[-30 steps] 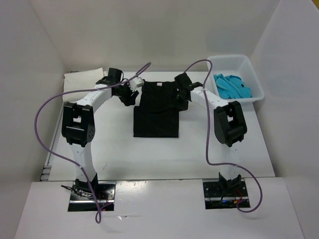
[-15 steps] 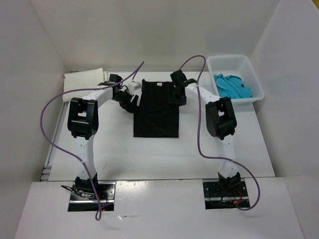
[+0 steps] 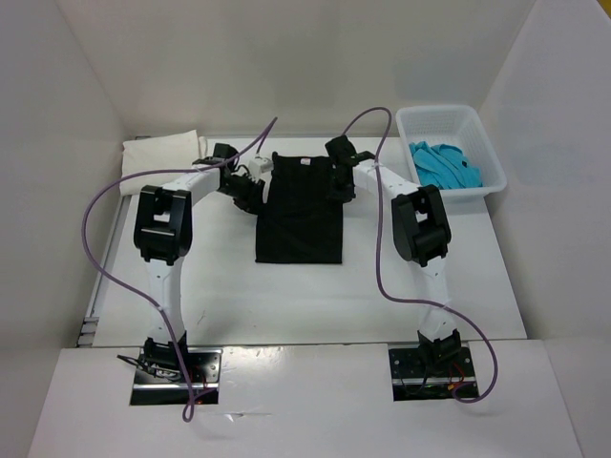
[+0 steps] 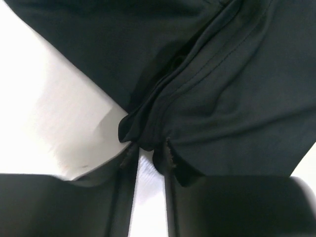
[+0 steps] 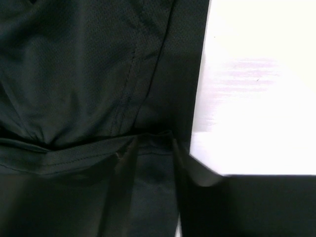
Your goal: Fold and stack the t-shirts
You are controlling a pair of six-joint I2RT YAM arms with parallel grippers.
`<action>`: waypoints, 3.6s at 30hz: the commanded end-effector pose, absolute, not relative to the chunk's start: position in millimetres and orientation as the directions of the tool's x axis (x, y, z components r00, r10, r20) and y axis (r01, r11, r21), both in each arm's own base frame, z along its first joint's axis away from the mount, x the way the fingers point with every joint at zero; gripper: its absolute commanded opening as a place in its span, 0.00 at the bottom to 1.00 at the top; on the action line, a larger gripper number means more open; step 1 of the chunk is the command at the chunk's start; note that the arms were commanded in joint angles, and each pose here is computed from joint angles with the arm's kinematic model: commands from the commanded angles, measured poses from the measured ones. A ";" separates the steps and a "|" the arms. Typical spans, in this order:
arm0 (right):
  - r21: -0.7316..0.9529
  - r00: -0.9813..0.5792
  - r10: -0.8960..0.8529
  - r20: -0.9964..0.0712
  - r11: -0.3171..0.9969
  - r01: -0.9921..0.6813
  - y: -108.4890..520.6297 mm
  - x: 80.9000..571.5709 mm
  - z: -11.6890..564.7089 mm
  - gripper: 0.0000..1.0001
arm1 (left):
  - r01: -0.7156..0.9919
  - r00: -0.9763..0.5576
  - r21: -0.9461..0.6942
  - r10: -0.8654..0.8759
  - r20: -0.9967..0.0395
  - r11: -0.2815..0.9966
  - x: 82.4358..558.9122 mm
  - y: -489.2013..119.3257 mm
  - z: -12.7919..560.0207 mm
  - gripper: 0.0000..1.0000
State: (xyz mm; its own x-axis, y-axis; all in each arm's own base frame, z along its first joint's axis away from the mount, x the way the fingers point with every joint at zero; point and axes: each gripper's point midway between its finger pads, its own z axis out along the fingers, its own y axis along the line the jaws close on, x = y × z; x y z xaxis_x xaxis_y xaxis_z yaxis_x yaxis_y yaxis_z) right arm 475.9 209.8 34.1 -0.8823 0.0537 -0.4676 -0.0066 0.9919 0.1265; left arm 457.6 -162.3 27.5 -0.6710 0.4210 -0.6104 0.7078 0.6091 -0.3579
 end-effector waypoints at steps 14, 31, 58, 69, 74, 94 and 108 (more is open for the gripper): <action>0.140 -0.829 0.112 -0.548 0.989 0.041 201.8 467.6 82.1 0.00 | 0.867 -0.407 -0.184 0.444 -0.798 0.463 462.8 -211.1 123.4 0.01; 0.141 -0.790 0.157 -0.592 0.986 0.090 179.7 495.6 99.5 0.65 | 0.797 -0.470 -0.085 0.524 -0.710 0.599 487.4 -182.6 76.3 0.16; 0.230 -0.810 0.224 -0.542 0.967 0.113 189.4 500.7 64.3 0.00 | 0.769 -0.584 -0.111 0.622 -0.521 0.629 387.6 -141.8 61.2 0.59; 0.259 -0.805 0.280 -0.523 0.952 0.163 177.3 516.2 55.4 0.10 | 0.765 -0.596 -0.118 0.627 -0.502 0.634 373.6 -136.9 61.5 0.64; 0.279 -0.802 0.288 -0.523 0.947 0.158 177.0 519.7 60.1 0.57 | 0.736 -0.563 -0.078 0.545 -0.621 0.672 435.4 -143.5 99.3 0.68; 0.285 -0.836 0.253 -0.487 0.951 0.122 177.7 496.9 51.0 0.58 | 0.566 -0.817 -0.426 0.412 -0.403 0.706 419.0 -159.9 30.1 0.69; 0.288 -0.847 0.258 -0.465 0.949 0.131 178.0 491.3 37.4 0.58 | 0.661 -0.710 -0.396 0.360 -0.605 0.637 460.0 -182.8 66.2 0.08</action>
State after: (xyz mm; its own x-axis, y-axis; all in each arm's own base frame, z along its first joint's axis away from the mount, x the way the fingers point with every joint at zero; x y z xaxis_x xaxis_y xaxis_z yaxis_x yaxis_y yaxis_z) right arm 489.4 177.7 25.8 -0.8611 0.2528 -0.4410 0.1413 0.9524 0.2701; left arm 438.8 -170.8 26.5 -0.7929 0.3854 -0.4720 0.5890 0.6833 -0.4315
